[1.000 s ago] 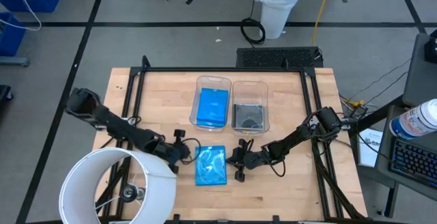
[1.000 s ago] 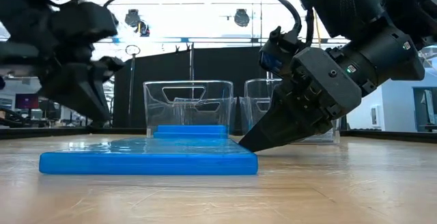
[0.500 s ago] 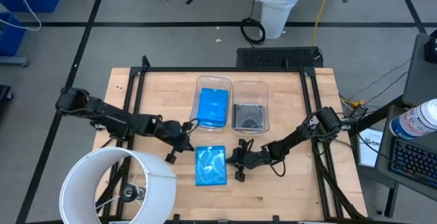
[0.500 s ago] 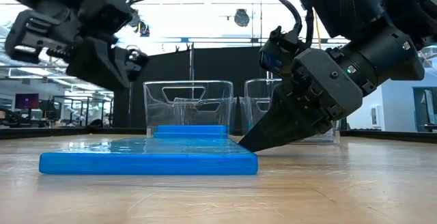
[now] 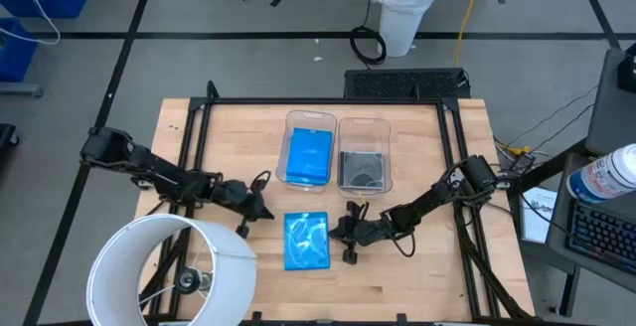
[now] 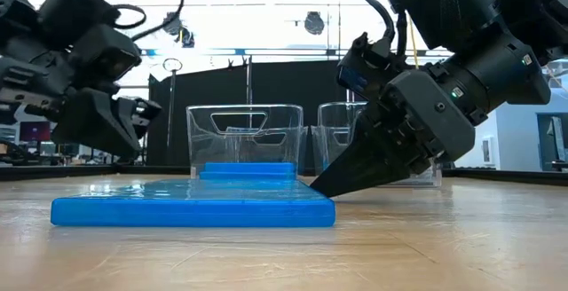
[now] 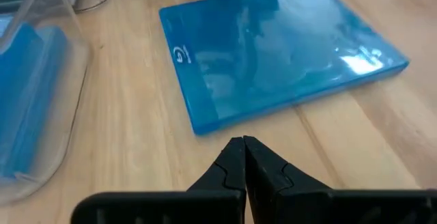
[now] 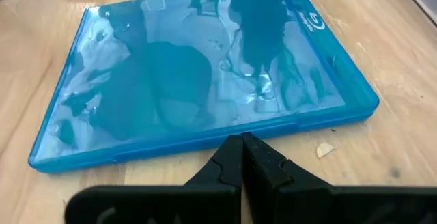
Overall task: Pick & place jewel cases by type
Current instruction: Put the blue CD case into the left transparent bin
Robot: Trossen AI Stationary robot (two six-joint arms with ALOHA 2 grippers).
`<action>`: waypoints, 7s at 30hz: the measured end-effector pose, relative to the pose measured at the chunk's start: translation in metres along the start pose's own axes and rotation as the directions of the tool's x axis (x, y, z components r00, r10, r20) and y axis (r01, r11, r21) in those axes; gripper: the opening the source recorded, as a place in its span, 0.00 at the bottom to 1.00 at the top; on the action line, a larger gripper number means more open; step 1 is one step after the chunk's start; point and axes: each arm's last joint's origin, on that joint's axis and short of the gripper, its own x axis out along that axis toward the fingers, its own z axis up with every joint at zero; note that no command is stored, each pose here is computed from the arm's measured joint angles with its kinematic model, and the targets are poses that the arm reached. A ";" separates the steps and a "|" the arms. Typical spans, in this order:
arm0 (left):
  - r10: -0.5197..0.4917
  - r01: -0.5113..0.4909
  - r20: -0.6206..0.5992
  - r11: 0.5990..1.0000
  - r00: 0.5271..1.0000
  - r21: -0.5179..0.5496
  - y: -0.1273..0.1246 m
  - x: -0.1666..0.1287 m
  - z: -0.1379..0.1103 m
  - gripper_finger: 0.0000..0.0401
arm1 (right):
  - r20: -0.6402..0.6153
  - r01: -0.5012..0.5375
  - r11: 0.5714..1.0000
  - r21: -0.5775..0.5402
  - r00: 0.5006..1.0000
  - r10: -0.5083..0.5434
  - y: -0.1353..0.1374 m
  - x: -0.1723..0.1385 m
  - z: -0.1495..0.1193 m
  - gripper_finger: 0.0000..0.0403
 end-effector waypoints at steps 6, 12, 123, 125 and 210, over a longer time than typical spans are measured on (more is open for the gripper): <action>0.042 -0.039 -0.016 0.990 0.999 0.136 -0.013 0.001 -0.003 0.01 | 0.000 0.002 0.998 -0.060 1.000 -0.002 0.000 0.000 0.000 0.00; 0.067 -0.037 -0.088 0.952 0.994 0.304 -0.020 0.009 -0.014 0.01 | 0.001 0.002 0.993 -0.119 1.000 -0.002 0.000 0.000 0.000 0.00; 0.017 0.006 -0.069 0.949 0.997 0.317 -0.043 0.096 0.019 0.01 | -0.119 0.040 0.610 0.792 0.989 0.089 -0.029 -0.004 0.017 0.40; -0.002 0.026 -0.077 0.948 0.997 0.318 -0.045 0.104 0.019 0.01 | -0.088 0.025 0.628 0.778 0.994 0.069 -0.030 -0.005 0.021 0.40; 0.036 -0.091 0.359 0.986 0.933 0.140 -0.009 0.065 0.108 0.09 | 0.264 0.184 0.946 -0.267 0.958 -0.112 0.041 -0.068 0.047 0.01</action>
